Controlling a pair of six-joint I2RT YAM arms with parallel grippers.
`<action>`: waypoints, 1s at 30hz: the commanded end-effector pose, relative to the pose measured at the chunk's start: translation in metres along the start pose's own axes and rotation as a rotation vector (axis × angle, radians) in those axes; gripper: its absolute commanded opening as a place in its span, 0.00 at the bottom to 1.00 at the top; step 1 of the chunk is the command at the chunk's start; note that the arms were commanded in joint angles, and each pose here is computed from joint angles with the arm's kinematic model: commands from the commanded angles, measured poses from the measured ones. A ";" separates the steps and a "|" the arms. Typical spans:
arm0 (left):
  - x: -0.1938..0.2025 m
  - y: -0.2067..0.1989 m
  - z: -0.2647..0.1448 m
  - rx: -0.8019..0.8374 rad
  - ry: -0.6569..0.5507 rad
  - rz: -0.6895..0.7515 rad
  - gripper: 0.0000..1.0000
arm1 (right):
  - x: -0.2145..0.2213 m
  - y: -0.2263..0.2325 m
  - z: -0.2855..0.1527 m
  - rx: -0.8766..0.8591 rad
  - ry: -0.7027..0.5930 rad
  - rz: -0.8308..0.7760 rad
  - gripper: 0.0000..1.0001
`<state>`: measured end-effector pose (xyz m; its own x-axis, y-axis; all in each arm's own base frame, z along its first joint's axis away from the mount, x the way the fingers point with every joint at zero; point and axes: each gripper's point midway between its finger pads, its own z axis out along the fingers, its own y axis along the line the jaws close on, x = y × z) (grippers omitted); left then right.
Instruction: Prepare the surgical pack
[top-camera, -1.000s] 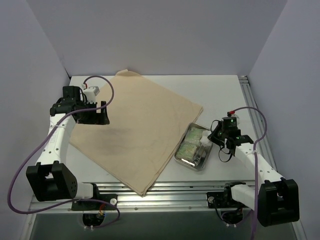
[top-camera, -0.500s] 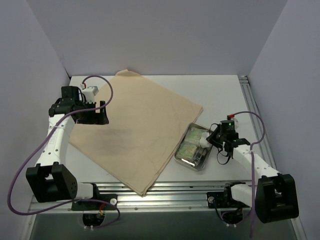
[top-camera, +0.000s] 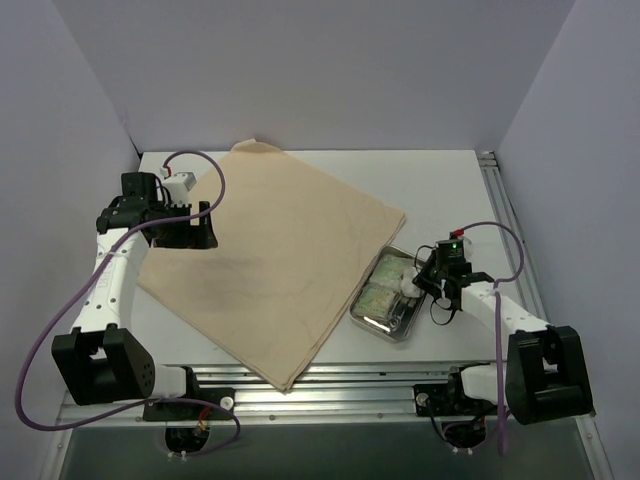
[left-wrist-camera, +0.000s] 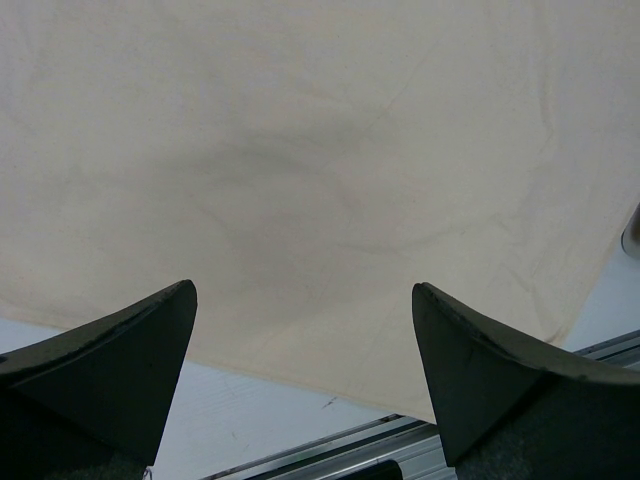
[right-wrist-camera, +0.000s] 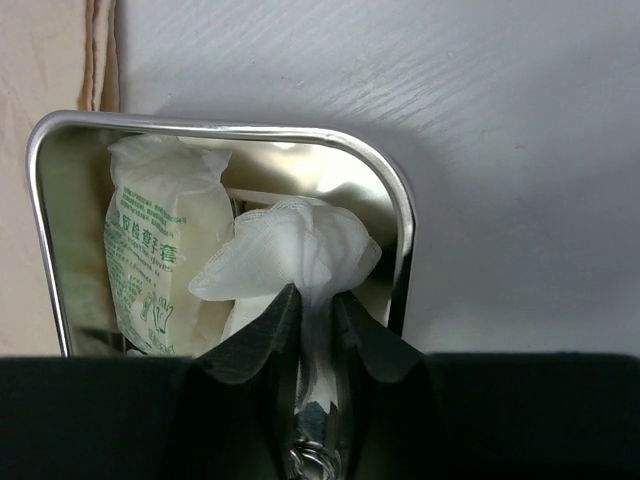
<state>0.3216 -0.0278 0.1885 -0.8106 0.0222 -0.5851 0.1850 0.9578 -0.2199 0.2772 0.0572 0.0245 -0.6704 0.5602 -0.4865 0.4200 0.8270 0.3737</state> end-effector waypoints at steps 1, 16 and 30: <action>-0.012 -0.003 -0.010 0.016 -0.050 0.026 0.99 | -0.015 -0.006 -0.004 0.054 -0.037 -0.039 0.18; -0.014 -0.005 -0.013 0.025 -0.058 0.027 0.99 | -0.048 0.005 -0.042 0.075 -0.099 -0.087 0.42; -0.012 -0.006 -0.013 0.035 -0.050 0.032 0.99 | -0.064 0.017 -0.080 0.091 -0.109 -0.132 0.48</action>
<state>0.3197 -0.0297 0.1886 -0.8130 0.0240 -0.5818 0.1951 0.9527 -0.2332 0.3007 0.0388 0.1157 -0.6536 0.4386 -0.6168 0.3515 0.8976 0.2659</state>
